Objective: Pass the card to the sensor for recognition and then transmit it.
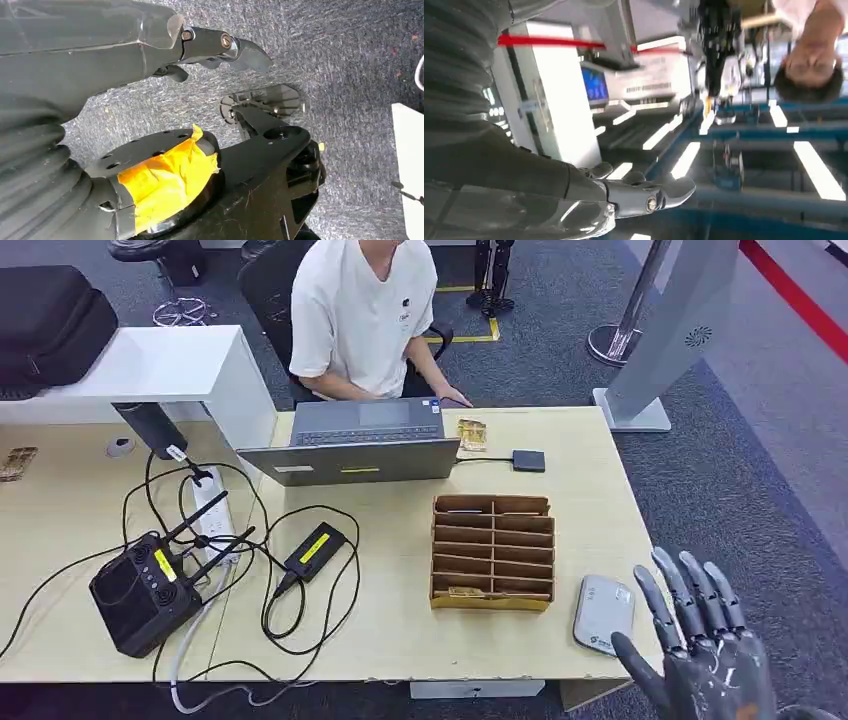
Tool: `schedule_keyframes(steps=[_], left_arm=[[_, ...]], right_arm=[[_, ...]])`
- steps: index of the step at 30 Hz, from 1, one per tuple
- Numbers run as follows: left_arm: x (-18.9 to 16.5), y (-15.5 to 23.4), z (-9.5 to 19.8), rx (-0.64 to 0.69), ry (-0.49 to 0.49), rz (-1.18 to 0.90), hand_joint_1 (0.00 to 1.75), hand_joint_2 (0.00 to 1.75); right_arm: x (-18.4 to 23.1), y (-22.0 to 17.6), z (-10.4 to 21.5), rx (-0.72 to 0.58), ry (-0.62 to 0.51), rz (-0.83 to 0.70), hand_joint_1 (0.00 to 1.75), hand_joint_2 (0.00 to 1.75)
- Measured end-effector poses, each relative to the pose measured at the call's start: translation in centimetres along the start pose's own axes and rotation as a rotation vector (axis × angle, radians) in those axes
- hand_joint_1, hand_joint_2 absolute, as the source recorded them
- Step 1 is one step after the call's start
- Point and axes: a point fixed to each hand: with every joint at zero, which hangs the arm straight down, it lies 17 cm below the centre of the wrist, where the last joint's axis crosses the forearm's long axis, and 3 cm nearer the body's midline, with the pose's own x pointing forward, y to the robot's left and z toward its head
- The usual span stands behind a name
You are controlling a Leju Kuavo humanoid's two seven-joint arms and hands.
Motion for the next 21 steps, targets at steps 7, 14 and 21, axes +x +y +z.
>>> schedule_keyframes(steps=[7, 14, 21], left_arm=[[0.1, 0.0, 0.0, 0.000, -0.006, -0.002, 0.00, 1.75], [0.2, -0.4, 0.0, -0.011, -0.007, -0.014, 0.00, 1.75], [0.1, -0.4, 0.0, -0.010, -0.007, -0.037, 0.00, 1.75]], right_arm=[[1.1, 2.6, 0.1, 0.093, -0.054, -0.069, 0.00, 1.75], [2.4, 6.3, -0.1, 0.168, -0.107, -0.125, 0.00, 1.75], [3.7, 10.3, -0.8, 0.222, -0.105, -0.174, 0.00, 1.75]])
